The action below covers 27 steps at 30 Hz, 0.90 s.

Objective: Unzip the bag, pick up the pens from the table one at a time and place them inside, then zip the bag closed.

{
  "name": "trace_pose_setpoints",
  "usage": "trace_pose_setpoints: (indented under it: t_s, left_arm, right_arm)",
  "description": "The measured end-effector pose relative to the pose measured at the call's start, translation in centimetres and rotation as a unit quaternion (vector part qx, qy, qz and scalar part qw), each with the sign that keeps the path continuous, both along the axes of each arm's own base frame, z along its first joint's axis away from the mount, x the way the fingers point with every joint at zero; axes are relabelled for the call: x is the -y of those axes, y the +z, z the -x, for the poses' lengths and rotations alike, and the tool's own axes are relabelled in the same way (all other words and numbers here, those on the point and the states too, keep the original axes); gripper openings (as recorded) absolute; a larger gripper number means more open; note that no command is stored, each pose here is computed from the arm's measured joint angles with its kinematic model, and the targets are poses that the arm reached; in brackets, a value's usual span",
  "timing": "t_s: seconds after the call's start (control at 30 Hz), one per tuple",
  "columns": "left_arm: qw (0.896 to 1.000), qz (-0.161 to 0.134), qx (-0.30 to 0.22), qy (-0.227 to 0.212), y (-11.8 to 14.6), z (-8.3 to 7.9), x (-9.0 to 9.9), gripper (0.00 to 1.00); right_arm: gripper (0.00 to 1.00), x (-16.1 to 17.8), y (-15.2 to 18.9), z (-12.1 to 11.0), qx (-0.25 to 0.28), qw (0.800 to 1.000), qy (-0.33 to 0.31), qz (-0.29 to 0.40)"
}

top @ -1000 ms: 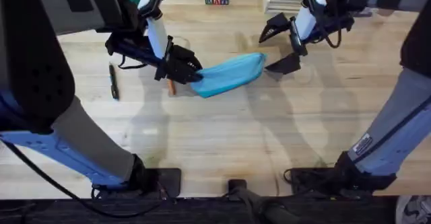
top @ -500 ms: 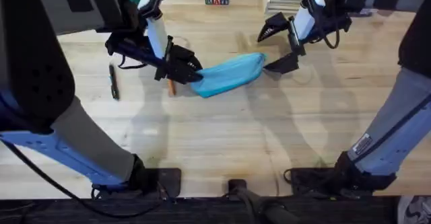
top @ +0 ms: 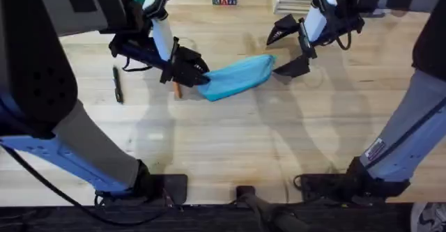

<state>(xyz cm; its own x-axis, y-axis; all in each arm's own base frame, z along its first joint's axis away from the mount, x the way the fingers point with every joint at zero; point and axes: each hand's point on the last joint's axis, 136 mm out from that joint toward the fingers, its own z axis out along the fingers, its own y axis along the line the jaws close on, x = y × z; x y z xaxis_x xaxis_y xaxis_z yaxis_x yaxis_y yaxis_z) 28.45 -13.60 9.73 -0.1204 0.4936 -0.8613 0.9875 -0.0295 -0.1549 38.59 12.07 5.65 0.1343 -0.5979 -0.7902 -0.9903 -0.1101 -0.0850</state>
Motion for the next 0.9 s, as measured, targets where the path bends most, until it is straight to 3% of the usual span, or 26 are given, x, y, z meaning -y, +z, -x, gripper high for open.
trace_pose_setpoints:
  t_s: [0.2,0.4,0.53,0.67,0.77,0.9]
  left_arm:
    - [1.000,0.000,0.000,0.000,0.00,0.00,0.00,0.042]
    - [1.000,0.000,0.000,0.000,0.00,0.00,0.00,0.042]
    - [1.000,0.000,0.000,0.000,-0.01,0.00,0.00,0.042]
    - [1.000,0.000,-0.001,0.000,-0.01,0.02,0.00,0.042]
    - [1.000,-0.001,-0.001,0.000,-0.04,0.02,-0.02,0.042]
    - [1.000,-0.002,-0.001,0.000,-0.06,0.04,-0.03,0.042]
  right_arm:
    - [0.988,-0.01,0.03,0.25,-0.007,1.000,0.000,0.000]
    - [0.794,-0.01,0.04,0.30,-0.008,1.000,0.000,0.000]
    - [0.637,-0.02,0.06,0.48,-0.013,1.000,0.000,0.000]
    - [0.413,-0.05,0.08,0.66,-0.018,1.000,0.000,0.000]
    - [0.318,-0.05,0.08,0.66,-0.018,1.000,0.001,0.000]
    - [0.079,-0.05,0.07,0.62,-0.017,1.000,0.001,0.000]
